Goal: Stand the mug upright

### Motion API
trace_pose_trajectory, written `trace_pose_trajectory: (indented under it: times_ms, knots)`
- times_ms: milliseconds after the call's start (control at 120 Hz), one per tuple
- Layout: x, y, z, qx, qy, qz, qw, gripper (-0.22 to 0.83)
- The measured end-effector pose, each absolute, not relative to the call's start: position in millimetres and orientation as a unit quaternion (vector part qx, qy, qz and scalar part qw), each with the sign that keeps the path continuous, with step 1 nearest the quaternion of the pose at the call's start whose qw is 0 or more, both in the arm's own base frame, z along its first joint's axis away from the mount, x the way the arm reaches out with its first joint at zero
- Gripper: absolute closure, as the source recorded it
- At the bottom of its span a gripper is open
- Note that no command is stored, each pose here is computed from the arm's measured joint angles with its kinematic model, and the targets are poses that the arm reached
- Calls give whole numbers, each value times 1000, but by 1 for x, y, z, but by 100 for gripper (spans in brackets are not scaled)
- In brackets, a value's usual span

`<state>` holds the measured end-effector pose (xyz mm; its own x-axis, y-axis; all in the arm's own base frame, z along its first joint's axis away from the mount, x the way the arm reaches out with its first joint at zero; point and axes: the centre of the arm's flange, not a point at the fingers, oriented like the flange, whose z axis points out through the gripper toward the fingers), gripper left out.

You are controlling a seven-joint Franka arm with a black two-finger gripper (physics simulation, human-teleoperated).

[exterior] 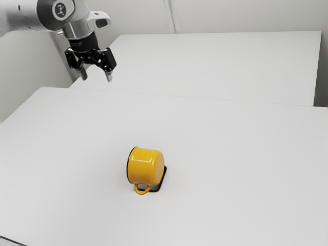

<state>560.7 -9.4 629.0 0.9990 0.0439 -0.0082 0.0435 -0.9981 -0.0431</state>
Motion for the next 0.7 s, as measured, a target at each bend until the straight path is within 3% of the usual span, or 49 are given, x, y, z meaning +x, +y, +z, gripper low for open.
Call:
trace_pose_trajectory:
  times_ms: [267, 392, 700]
  knots:
    - [556, -6, 611, -999, -29, 25, 22, 0]
    - [539, 1, 598, -998, -42, 39, 5, 0]
    - [511, 25, 511, -981, -97, 99, -132, 0]
